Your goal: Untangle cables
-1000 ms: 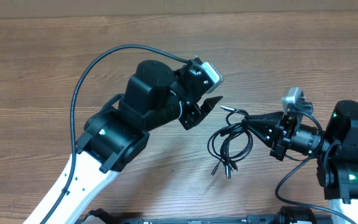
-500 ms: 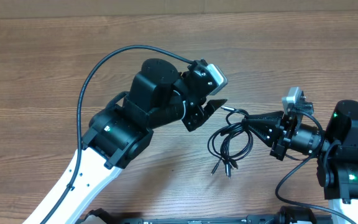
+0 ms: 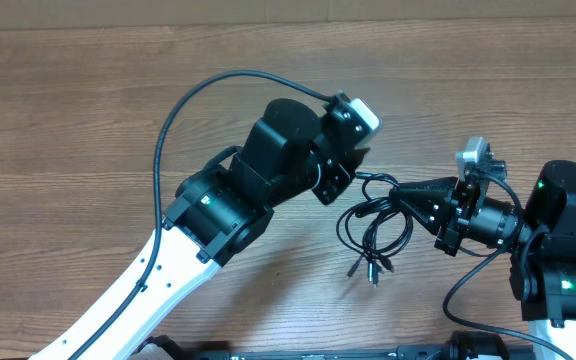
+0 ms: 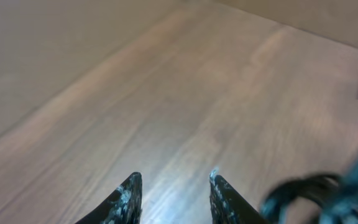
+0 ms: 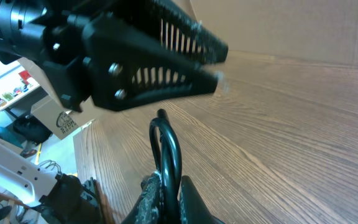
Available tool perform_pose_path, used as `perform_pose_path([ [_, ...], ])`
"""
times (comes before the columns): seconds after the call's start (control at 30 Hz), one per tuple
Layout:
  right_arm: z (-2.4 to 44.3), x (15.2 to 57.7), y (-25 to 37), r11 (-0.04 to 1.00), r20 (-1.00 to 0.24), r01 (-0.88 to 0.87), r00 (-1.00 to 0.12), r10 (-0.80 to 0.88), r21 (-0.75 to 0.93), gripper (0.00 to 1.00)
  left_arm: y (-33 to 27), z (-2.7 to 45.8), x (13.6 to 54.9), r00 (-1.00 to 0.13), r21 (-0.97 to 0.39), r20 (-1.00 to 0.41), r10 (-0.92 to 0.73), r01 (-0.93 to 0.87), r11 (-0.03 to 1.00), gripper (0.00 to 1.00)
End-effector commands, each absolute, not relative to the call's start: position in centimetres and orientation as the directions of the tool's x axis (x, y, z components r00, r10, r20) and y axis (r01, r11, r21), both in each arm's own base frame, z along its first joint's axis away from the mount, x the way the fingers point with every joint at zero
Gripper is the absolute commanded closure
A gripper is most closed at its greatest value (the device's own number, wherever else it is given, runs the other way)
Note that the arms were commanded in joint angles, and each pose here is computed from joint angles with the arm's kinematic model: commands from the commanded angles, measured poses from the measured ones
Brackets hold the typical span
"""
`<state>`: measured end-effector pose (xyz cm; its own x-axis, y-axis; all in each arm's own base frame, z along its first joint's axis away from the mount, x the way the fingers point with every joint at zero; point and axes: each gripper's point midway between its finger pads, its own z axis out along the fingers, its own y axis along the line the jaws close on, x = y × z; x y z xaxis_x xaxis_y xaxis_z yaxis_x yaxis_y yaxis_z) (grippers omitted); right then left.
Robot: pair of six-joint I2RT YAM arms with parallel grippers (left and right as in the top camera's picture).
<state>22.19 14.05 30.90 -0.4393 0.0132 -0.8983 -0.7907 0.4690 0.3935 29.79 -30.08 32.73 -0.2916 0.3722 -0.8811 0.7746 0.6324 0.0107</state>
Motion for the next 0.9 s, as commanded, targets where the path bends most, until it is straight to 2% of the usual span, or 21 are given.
perform_pose_path([
  [0.0, 31.7, 21.9, 14.2, 0.455, -0.904, -0.801, -0.428, 0.018, 0.389, 0.96, -28.5, 33.2, 31.6, -0.344, 0.010, -0.886, 0.310, 0.654, 0.757, 0.66],
  [0.1, 31.6, 22.1, 14.1, 0.465, -0.901, -0.794, -0.432, 0.020, 0.391, 0.96, -27.9, 33.1, 32.0, -0.376, -0.012, -0.884, 0.277, 0.610, 0.792, 0.69],
  [0.4, 32.3, 22.9, 13.9, 0.486, -0.892, -0.767, -0.448, 0.061, 0.418, 0.96, -28.7, 33.0, 31.2, -0.377, -0.018, -0.882, 0.283, 0.626, 0.779, 0.72],
  [0.63, 33.2, 23.5, 13.7, 0.495, -0.888, -0.753, -0.449, 0.098, 0.435, 0.96, -28.8, 33.0, 31.2, -0.422, -0.085, -0.879, 0.223, 0.597, 0.797, 0.76],
  [0.87, 33.5, 23.5, 13.7, 0.493, -0.889, -0.753, -0.445, 0.107, 0.436, 0.96, -30.6, 33.6, 30.0, -0.401, -0.109, -0.889, 0.220, 0.654, 0.749, 0.78],
])
